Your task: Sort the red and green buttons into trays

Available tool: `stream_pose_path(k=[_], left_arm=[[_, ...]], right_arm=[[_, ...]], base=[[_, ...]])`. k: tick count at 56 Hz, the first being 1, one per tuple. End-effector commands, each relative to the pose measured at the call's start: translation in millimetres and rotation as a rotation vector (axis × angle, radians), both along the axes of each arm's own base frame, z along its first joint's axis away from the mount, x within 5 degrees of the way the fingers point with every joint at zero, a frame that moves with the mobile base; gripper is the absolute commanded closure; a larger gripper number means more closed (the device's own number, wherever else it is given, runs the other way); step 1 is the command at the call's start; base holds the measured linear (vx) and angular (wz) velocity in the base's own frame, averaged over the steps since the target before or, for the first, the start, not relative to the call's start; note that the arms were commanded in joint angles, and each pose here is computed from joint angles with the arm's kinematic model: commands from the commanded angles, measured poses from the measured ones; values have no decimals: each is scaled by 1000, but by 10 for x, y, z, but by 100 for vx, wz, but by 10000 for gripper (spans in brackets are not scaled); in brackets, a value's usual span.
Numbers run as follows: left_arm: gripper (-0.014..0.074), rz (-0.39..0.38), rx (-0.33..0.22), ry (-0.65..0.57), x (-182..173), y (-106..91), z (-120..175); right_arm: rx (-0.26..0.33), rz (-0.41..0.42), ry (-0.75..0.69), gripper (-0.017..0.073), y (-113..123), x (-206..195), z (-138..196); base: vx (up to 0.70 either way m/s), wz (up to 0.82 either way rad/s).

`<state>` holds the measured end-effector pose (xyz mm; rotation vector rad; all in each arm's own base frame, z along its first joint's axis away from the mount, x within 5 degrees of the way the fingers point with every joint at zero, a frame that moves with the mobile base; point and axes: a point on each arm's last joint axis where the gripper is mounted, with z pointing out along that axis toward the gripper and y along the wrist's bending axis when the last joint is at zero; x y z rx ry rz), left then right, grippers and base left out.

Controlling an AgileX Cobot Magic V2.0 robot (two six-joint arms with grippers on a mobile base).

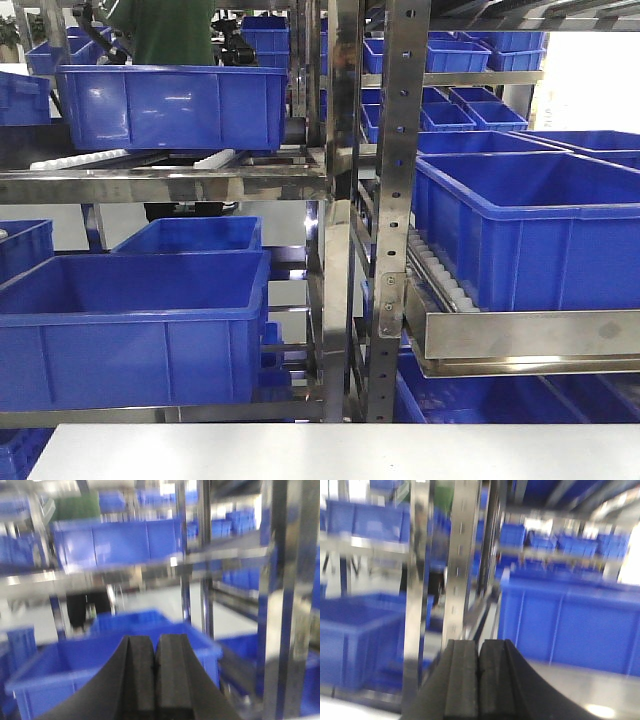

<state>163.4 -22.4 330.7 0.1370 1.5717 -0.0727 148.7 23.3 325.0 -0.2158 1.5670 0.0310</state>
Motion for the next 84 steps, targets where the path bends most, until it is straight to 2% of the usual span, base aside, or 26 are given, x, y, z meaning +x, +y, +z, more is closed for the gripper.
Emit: stream_pose_path(k=[1, 9, 17, 21, 28, 32, 37, 40, 44, 50, 57, 63, 72, 78, 82, 84], left_arm=[[596, 5, -18, -65, 149, -18, 104], [554, 6, -8, -17, 281, -36, -1], [445, 6, -8, -13, 300, -38, -18], [365, 6, -8, -14, 300, -38, -17], [194, 5, -7, -5, 300, -38, -24], [117, 5, -6, -4, 300, -38, -25], [64, 5, -6, -1, 300, -39, -28], [54, 5, -6, 2, 300, -39, -31], [55, 5, -7, 3, 300, -39, -32], [60, 5, -7, 3, 300, -39, -32], [60, 5, -7, 3, 300, -39, -32], [60, 5, -7, 3, 300, -39, -32], [60, 5, -8, 1, 300, -39, -30], [60, 5, -8, 1, 300, -39, -30], [60, 5, -8, 1, 300, -39, -30], [60, 5, -8, 1, 300, -39, -30]], right_arm=[[15, -1, -72, 566, 20, 171, 107], [10, 1, -30, 540, 45, 318, 8], [18, 0, -12, 431, 48, 337, -16], [53, -1, 3, 333, 47, 337, -25], [136, -4, 36, 78, 47, 355, -51], [137, -2, 19, -57, 50, 367, -42], [144, -1, -9, -166, 50, 367, -16], [169, -2, -22, -171, 48, 367, -1], [160, -2, 2, -167, 55, 403, -82], [125, -1, 115, -145, 69, 436, -554], [158, -2, 196, -103, 55, 293, -1139], [170, 8, 184, -65, 36, 109, -1459], [154, 34, 258, -20, 62, 81, -1742], [133, 93, 281, -15, 132, 195, -1881], [153, 116, 263, -16, 164, 265, -1978], [151, 122, 302, -16, 178, 301, -2054]], base=[[0, 0], [0, 0], [0, 0], [0, 0], [0, 0], [0, 0], [0, 0], [0, 0], [0, 0], [0, 0], [0, 0], [0, 0], [0, 0], [0, 0], [0, 0], [0, 0]])
